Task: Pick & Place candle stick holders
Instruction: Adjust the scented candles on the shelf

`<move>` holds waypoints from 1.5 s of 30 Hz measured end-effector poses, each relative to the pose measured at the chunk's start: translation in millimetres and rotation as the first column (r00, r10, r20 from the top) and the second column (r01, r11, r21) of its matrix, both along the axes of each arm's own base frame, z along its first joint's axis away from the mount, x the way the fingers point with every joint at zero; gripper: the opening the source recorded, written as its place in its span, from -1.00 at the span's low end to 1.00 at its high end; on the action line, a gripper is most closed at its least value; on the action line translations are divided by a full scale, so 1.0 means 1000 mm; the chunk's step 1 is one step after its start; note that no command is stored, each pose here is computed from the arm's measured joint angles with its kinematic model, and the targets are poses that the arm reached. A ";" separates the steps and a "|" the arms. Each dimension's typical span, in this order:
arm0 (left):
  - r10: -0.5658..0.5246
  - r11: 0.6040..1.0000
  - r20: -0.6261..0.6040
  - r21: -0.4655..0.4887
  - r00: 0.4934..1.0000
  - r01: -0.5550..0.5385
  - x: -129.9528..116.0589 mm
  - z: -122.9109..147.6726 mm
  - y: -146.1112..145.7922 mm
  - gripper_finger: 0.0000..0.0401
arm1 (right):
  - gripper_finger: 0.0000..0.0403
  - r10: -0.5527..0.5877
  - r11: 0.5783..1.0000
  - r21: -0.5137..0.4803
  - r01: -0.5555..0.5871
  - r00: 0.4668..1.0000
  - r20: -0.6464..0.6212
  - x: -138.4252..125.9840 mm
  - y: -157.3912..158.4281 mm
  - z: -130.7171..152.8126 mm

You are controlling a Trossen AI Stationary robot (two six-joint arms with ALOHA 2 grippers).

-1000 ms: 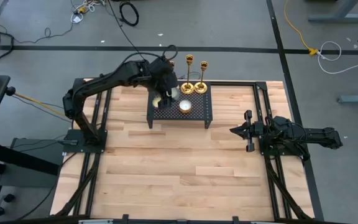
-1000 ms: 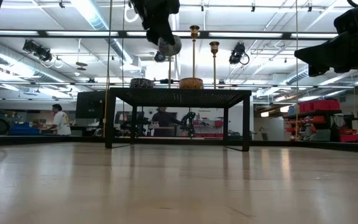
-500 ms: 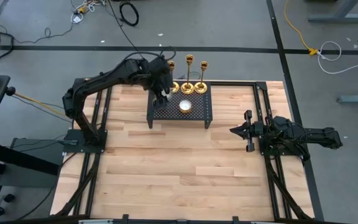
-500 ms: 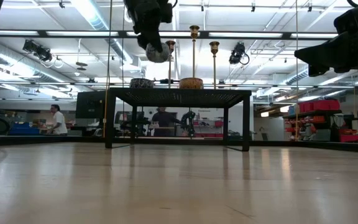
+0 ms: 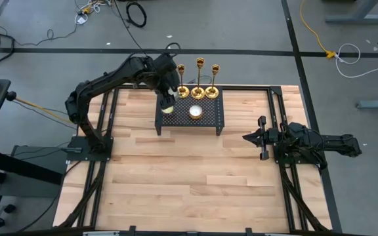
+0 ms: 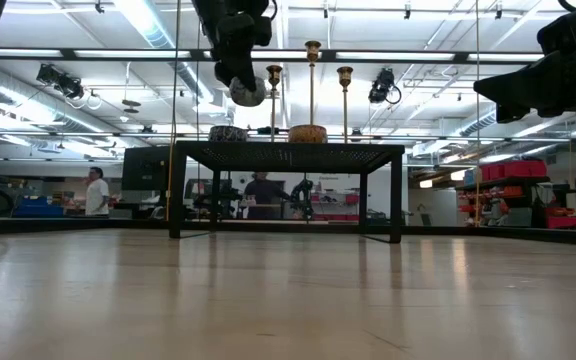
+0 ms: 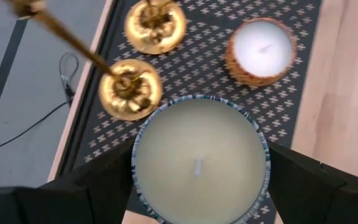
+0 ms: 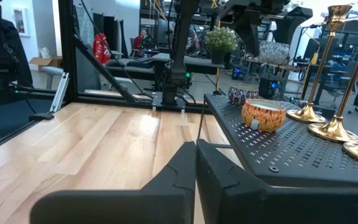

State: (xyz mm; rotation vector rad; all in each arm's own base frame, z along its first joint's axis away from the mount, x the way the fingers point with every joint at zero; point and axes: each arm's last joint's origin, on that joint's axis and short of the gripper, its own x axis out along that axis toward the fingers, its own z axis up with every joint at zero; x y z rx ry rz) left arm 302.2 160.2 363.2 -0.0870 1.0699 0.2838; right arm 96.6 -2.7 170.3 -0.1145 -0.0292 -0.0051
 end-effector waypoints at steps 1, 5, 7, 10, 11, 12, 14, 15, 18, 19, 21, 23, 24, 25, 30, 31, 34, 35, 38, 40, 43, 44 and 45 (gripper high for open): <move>0.008 1.000 0.000 0.000 1.000 -0.008 -0.001 0.000 0.003 0.59 | -0.93 0.000 1.000 0.000 0.000 1.000 0.000 0.000 0.000 0.000; 0.037 0.999 -0.008 -0.003 0.999 -0.037 -0.007 0.000 0.011 0.59 | -0.93 0.000 1.000 0.000 0.000 1.000 0.000 0.000 0.000 0.000; 0.050 0.999 -0.018 -0.009 0.999 -0.050 -0.010 -0.001 0.014 0.59 | -0.93 0.000 1.000 0.000 0.000 1.000 0.000 0.000 0.000 0.000; 0.070 0.997 -0.022 -0.011 0.997 -0.070 -0.014 -0.003 0.020 0.59 | -0.93 0.000 1.000 0.000 0.000 1.000 0.000 0.000 0.000 0.000; 0.075 0.997 -0.026 -0.012 0.997 -0.075 -0.014 -0.005 0.022 0.59 | -0.93 0.000 1.000 0.000 0.000 1.000 0.000 0.000 0.000 0.000; 0.081 0.997 -0.033 -0.016 0.996 -0.082 -0.015 -0.008 0.024 0.59 | -0.93 0.000 1.000 0.000 0.000 1.000 0.000 0.000 0.000 0.000; 0.094 0.995 -0.055 -0.027 0.994 -0.095 -0.018 -0.016 0.028 0.59 | -0.93 0.000 1.000 0.000 0.000 1.000 0.000 0.000 0.000 0.000; 0.100 0.994 -0.063 -0.032 0.993 -0.102 -0.019 -0.020 0.030 0.59 | -0.93 0.000 1.000 0.000 0.000 1.000 0.000 0.000 0.000 0.000; 0.120 0.992 -0.077 -0.039 0.990 -0.123 -0.022 -0.032 0.037 0.59 | -0.93 0.000 1.000 0.000 0.000 1.000 0.000 0.000 0.000 0.000; 0.127 0.991 -0.077 -0.040 0.989 -0.130 -0.023 -0.035 0.039 0.59 | -0.93 0.000 1.000 0.000 0.000 1.000 0.000 0.000 0.000 0.000; 0.143 0.989 -0.067 -0.034 0.987 -0.146 -0.024 -0.040 0.045 0.59 | -0.93 0.000 1.000 0.000 0.000 1.000 0.000 0.000 0.000 0.000; 0.158 0.986 -0.069 -0.035 0.985 -0.161 -0.027 -0.044 0.049 0.59 | -0.93 0.000 1.000 0.000 0.000 1.000 0.000 0.000 0.000 0.000; 0.165 0.985 -0.069 -0.035 0.984 -0.168 -0.028 -0.045 0.051 0.59 | -0.93 0.000 1.000 0.000 0.000 1.000 0.000 0.000 0.000 0.000; 0.170 0.984 -0.063 -0.032 0.983 -0.172 -0.029 -0.046 0.053 0.59 | -0.93 0.000 1.000 0.000 0.000 1.000 0.000 0.000 0.000 0.000; 0.189 0.981 -0.057 -0.026 0.980 -0.191 -0.032 -0.053 0.061 0.59 | -0.93 0.000 1.000 0.000 0.000 1.000 0.000 0.000 0.000 0.000; 0.193 0.981 -0.059 -0.027 0.979 -0.195 -0.033 -0.055 0.062 0.59 | -0.93 0.000 1.000 0.000 0.000 1.000 0.000 0.000 0.000 0.000; 0.202 0.978 -0.074 -0.037 0.977 -0.205 -0.037 -0.064 0.065 0.59 | -0.93 0.000 1.000 0.000 0.000 1.000 0.000 0.000 0.000 0.000; 0.203 0.978 -0.078 -0.040 0.976 -0.206 -0.037 -0.067 0.065 0.59 | -0.93 0.000 1.000 0.000 0.000 1.000 0.000 0.000 0.000 0.000; 0.204 0.978 -0.063 -0.038 0.977 -0.207 -0.036 -0.073 0.067 0.59 | -0.93 0.000 1.000 0.000 0.000 1.000 0.000 0.000 0.000 0.000; 0.203 0.978 -0.043 -0.039 0.978 -0.204 -0.035 -0.077 0.068 0.59 | -0.93 0.000 1.000 0.000 0.000 1.000 0.000 0.000 0.000 0.000; 0.201 0.978 -0.020 -0.047 0.979 -0.202 -0.033 -0.079 0.068 0.59 | -0.93 0.000 1.000 0.000 0.000 1.000 0.000 0.000 0.000 0.000; 0.198 0.979 -0.018 -0.052 0.980 -0.198 -0.033 -0.079 0.068 0.59 | -0.93 0.000 1.000 0.000 0.000 1.000 0.000 0.000 0.000 0.000; 0.195 0.979 -0.014 -0.056 0.981 -0.195 -0.032 -0.079 0.068 0.59 | -0.93 0.000 1.000 0.000 0.000 1.000 0.000 0.000 0.000 0.000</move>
